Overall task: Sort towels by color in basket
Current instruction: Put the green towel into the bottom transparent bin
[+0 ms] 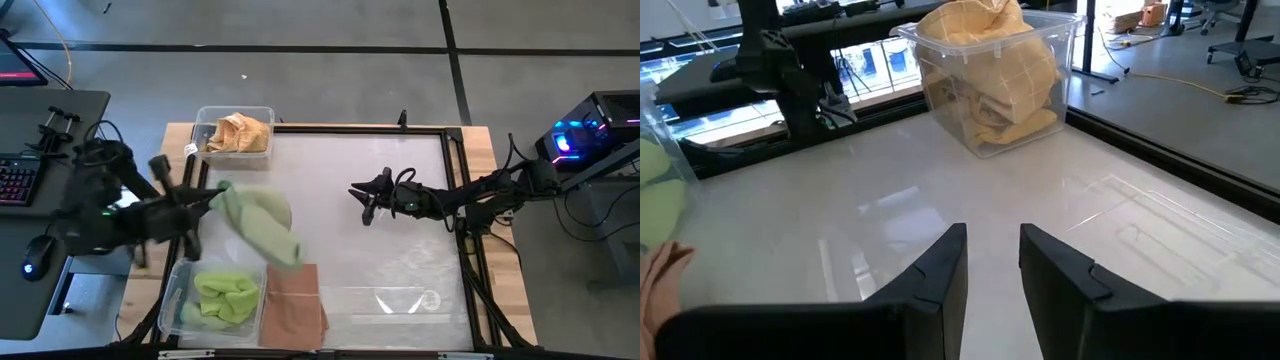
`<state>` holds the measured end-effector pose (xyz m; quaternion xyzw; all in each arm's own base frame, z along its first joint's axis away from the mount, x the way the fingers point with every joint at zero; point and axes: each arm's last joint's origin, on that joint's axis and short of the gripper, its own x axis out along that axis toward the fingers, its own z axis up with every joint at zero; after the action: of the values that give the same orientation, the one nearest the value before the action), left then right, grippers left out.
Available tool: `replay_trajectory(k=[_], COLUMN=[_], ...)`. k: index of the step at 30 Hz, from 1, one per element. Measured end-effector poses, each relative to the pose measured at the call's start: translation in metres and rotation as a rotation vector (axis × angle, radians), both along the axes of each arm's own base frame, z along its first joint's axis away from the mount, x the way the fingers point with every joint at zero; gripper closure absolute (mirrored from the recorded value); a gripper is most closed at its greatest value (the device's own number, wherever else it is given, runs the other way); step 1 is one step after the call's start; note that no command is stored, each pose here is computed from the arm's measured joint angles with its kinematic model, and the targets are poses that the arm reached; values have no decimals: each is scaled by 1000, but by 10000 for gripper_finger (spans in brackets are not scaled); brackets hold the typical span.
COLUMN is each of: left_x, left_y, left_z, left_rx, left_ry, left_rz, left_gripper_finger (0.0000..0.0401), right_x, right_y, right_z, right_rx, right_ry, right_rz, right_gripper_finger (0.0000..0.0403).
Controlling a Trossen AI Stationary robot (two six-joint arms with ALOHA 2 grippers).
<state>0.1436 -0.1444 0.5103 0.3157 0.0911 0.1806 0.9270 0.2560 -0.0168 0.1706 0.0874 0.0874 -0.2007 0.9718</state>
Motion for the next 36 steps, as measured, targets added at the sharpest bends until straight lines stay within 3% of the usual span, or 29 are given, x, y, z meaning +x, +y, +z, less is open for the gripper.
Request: replay_trajectory(k=[10,19,26,31,36], left_x=[-47,-87,-110,-122,-132], left_y=[-32,-45,-54,-71,-80], left_z=[22,29,22,-1,-17], left_rx=[-201,-506,-539,-529,-582], left_ry=[-117,-194,-172,-154,-151], left_rz=[-242,-271,-354,-412,-450], left_gripper_finger=[401,401,401,401,401], right_x=[0,0,0,0,0], right_y=[0,0,0,0,0], right_z=[0,2,2,2,2], right_rx=[-14,-14,-14,-14,-15], right_ry=[5,-13,-15,-15,-15], right_rz=[3,3,3,3,3], right_gripper_finger=[314,314,314,314,314])
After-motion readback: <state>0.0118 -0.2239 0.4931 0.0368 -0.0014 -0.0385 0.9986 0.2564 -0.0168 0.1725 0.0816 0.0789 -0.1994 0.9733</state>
